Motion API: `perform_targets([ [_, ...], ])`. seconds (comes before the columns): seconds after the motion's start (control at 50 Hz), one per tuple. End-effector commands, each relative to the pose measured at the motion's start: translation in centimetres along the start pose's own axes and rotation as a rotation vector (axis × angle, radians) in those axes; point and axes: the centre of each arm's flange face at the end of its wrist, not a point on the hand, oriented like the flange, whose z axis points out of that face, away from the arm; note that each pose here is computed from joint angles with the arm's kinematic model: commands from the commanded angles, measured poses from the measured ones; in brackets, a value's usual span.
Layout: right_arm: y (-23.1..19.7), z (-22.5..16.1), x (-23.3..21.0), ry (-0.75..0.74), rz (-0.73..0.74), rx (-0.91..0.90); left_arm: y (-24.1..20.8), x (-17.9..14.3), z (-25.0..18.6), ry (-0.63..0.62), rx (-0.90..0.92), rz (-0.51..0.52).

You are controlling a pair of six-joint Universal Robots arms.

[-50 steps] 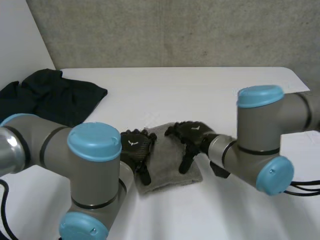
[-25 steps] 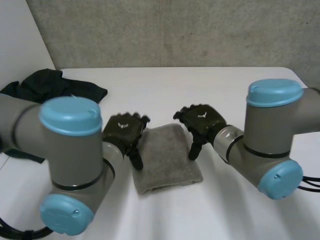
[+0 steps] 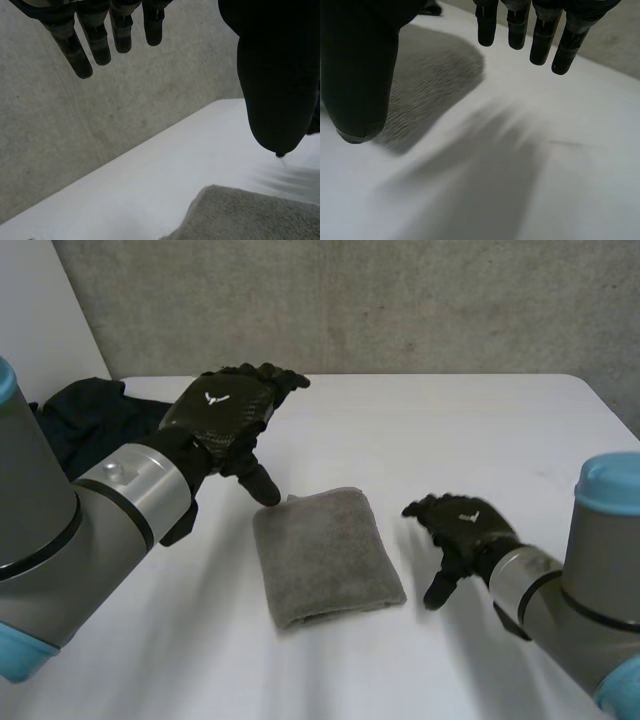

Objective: Fold the laundry.

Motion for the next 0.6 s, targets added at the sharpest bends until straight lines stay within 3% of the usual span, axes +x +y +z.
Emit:
perform_targets([
  [0.02, 2.5, 1.7, -1.5, -0.084, 0.011, 0.007, 1.2, 0.2, -0.1, 0.0, -0.036, -0.005],
  [0.6, 3.1, 4.4, -5.0, -0.171, 0.015, 0.097, 1.9, 0.3, -0.1, 0.0, -0.055, -0.008],
])
